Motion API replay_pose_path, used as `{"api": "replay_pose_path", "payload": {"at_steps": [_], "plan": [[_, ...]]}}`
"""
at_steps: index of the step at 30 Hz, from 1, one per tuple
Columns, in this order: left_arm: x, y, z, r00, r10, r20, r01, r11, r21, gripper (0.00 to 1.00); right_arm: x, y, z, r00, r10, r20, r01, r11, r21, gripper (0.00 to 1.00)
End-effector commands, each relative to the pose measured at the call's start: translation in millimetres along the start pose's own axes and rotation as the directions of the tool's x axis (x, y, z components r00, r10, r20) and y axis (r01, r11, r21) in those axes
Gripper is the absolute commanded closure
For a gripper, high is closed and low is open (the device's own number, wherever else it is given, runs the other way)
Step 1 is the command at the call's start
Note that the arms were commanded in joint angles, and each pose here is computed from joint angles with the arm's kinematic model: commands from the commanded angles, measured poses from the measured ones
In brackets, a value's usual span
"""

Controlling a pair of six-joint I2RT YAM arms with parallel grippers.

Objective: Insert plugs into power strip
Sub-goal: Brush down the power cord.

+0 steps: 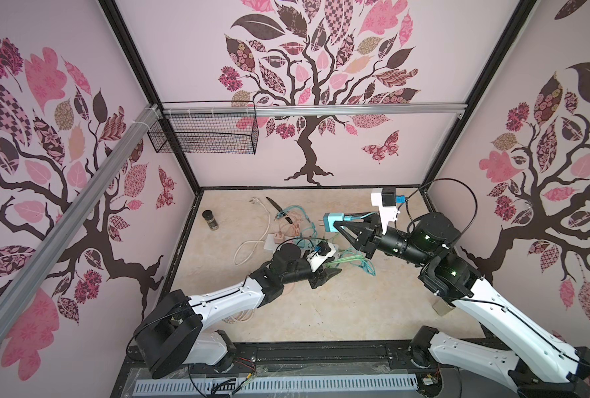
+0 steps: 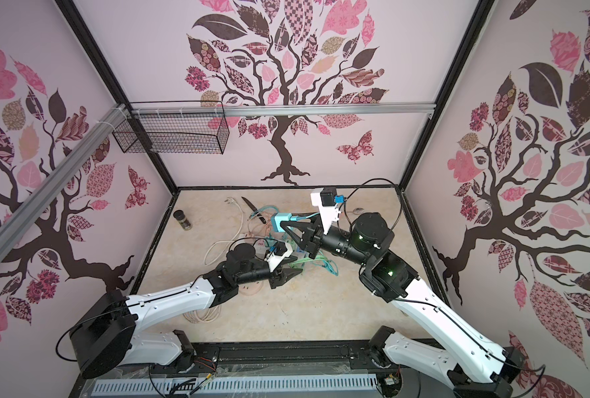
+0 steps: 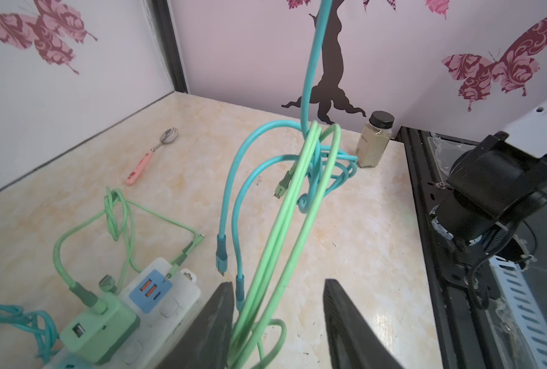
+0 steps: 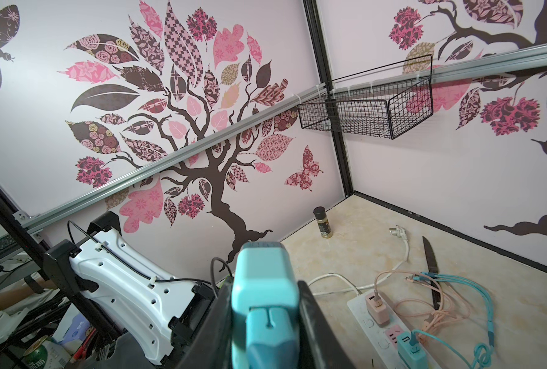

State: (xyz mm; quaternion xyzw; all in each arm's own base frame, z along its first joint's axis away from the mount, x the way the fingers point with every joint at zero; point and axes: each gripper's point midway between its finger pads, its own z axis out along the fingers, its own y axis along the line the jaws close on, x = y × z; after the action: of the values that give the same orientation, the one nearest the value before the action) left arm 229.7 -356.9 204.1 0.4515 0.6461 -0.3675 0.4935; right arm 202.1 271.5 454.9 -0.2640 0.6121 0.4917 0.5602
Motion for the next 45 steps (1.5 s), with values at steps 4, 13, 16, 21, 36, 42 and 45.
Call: {"api": "replay_pose_path", "payload": {"at_steps": [4, 13, 16, 21, 36, 42, 45], "plan": [[-18.3, 0.8, 5.0, 0.999, -0.018, 0.049, 0.018, 1.0, 0.006, 0.88, -19.4, 8.6, -12.1, 0.997, -0.034, 0.071, 0.035, 0.999, -0.004, 0.92], [-12.8, -6.8, -13.7, 0.998, -0.046, 0.043, 0.046, 0.999, 0.003, 1.0, -19.1, -14.5, -18.6, 0.99, -0.125, 0.067, 0.115, 0.983, 0.144, 0.92], [-6.6, -10.5, -21.8, 0.998, -0.058, 0.031, 0.058, 0.998, 0.005, 1.0, -24.6, -23.1, -20.3, 0.983, -0.168, 0.072, 0.151, 0.968, 0.2, 0.92], [4.5, -16.7, -36.6, 0.997, -0.081, 0.018, 0.081, 0.997, 0.001, 1.0, -30.8, -40.1, -19.8, 0.974, -0.217, 0.067, 0.19, 0.94, 0.282, 0.92], [14.0, -45.6, -63.1, 0.995, -0.09, -0.046, 0.095, 0.99, 0.102, 1.0, -35.9, -132.0, -32.3, 0.976, -0.214, 0.048, 0.165, 0.86, 0.482, 0.93], [10.4, -56.5, -66.6, 0.993, -0.099, -0.059, 0.107, 0.981, 0.162, 1.0, -34.8, -160.2, -50.3, 0.98, -0.196, 0.038, 0.145, 0.83, 0.539, 0.93], [12.4, -51.0, -63.7, 0.993, -0.097, -0.065, 0.105, 0.985, 0.134, 1.0, -34.5, -155.6, -50.8, 0.979, -0.201, 0.026, 0.158, 0.836, 0.526, 0.93]]}}
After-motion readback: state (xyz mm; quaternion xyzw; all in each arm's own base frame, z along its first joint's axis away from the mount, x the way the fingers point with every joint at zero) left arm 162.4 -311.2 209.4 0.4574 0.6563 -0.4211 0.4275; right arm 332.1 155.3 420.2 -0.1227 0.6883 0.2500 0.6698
